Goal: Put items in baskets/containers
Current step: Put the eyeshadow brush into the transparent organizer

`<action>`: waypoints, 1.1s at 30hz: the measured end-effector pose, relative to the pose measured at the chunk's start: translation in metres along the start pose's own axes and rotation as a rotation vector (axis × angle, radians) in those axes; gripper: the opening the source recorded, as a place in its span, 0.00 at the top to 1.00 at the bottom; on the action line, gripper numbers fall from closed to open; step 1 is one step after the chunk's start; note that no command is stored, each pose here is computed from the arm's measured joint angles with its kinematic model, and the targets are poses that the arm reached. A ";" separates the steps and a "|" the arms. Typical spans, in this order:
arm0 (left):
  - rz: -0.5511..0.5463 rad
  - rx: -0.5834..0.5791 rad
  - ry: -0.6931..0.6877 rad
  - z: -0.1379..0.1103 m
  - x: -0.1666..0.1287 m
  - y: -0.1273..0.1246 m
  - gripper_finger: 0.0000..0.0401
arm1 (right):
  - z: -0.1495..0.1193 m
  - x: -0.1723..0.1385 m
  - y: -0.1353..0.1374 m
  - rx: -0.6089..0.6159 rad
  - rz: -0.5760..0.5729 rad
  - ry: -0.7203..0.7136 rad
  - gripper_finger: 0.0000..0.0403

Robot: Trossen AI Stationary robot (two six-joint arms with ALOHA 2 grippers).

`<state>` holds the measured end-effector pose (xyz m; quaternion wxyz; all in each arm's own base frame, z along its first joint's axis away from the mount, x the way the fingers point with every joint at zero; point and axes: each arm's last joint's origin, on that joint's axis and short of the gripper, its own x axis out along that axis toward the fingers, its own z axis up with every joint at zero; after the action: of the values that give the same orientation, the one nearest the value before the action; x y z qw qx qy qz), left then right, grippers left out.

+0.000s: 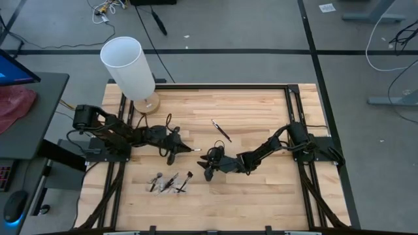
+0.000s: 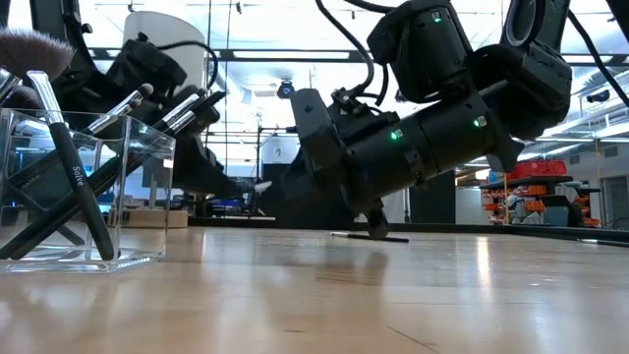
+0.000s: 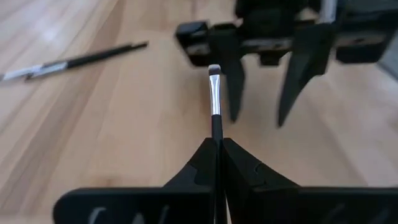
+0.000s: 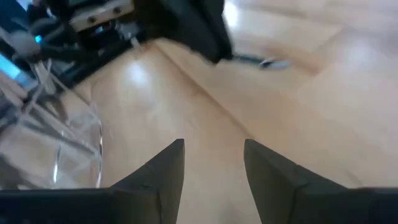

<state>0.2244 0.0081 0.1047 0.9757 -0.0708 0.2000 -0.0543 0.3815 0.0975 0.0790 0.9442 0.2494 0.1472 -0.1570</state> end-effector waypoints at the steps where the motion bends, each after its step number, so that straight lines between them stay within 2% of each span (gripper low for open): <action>1: -0.010 0.002 -0.018 0.002 0.000 -0.002 0.97 | 0.001 0.000 0.001 -0.003 0.000 -0.017 0.58; 7: -0.059 0.006 -0.108 0.010 0.001 -0.014 0.98 | 0.013 -0.001 0.009 -0.060 0.056 -0.139 0.58; 11: -0.074 0.006 -0.160 0.015 0.001 -0.022 0.97 | 0.020 -0.003 0.017 -0.096 0.037 -0.240 0.58; 16: -0.071 0.011 -0.170 0.015 0.002 -0.026 0.98 | 0.022 -0.006 0.026 -0.130 0.053 -0.279 0.60; 20: -0.073 0.012 -0.173 0.016 0.002 -0.026 0.96 | 0.020 -0.008 0.028 -0.137 0.056 -0.276 0.69; 28: -0.081 0.013 -0.172 0.016 0.001 -0.026 0.96 | 0.020 -0.009 0.029 -0.137 0.057 -0.279 0.96; 33: -0.088 0.013 -0.172 0.016 0.001 -0.026 0.95 | 0.021 -0.008 0.029 -0.130 0.061 -0.288 0.95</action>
<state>0.2299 -0.0160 0.1227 0.9864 -0.0774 0.1120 -0.0924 0.3886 0.1120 0.1118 0.9739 0.1672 0.0127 -0.1528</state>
